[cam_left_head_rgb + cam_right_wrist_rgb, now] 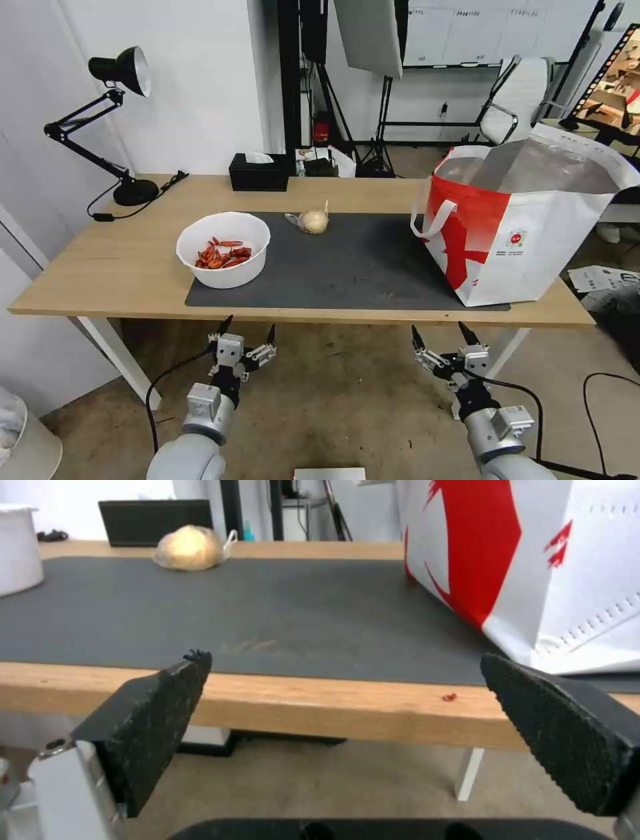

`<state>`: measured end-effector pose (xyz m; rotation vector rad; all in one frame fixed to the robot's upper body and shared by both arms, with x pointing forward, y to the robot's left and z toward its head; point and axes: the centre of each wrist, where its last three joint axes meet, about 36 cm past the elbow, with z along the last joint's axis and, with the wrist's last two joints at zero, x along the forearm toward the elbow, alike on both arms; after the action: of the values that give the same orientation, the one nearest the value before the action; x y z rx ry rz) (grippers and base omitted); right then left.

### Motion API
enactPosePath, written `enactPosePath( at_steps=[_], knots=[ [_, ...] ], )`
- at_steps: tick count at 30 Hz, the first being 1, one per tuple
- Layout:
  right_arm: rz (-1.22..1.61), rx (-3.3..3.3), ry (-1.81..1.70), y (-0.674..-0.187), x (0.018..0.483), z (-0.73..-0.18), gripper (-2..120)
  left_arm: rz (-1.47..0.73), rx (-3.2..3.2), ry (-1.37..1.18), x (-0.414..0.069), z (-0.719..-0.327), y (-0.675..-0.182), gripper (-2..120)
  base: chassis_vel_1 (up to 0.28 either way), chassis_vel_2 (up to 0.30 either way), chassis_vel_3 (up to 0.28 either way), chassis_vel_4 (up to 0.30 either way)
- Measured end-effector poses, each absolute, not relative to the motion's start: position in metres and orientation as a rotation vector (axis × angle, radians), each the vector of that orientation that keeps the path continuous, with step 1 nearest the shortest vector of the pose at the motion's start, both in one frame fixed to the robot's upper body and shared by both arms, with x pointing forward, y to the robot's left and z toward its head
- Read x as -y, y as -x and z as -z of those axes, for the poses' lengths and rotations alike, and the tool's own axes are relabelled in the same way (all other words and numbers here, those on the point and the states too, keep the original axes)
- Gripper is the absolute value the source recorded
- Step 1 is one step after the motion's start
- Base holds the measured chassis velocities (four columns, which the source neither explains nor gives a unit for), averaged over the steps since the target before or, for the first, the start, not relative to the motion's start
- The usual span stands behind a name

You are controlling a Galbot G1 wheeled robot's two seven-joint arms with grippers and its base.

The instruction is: Pick up the trash from the table and place it into the takeout bag.

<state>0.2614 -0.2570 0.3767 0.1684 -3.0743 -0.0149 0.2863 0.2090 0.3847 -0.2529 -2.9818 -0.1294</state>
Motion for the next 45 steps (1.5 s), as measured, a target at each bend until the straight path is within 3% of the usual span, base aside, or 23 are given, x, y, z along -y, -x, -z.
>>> enactPosePath(
  at_steps=[5,19,31,35,45],
  knots=[
    [0.067,3.094,-0.191,-0.273,0.251,-0.382,100,0.127,2.984,0.252,-0.208,-0.385,-0.286,100,0.0,0.0,0.0,0.0],
    [0.2,3.104,-0.583,-0.365,0.221,-0.435,100,0.139,2.991,0.272,-0.209,-0.394,-0.286,100,0.0,0.0,0.0,0.0],
    [0.162,3.058,-0.687,-0.513,0.18,-0.471,100,0.132,2.985,0.224,-0.208,-0.392,-0.281,100,0.0,0.0,0.0,0.0],
    [0.154,2.99,-0.676,-0.597,0.134,-0.485,100,0.12,2.983,0.198,-0.207,-0.391,-0.28,100,0.0,0.0,0.0,0.0],
    [-0.102,2.851,-0.536,-0.682,0.066,-0.47,100,0.121,2.989,0.183,-0.21,-0.388,-0.28,100,0.0,0.0,0.0,0.0]
  ],
)
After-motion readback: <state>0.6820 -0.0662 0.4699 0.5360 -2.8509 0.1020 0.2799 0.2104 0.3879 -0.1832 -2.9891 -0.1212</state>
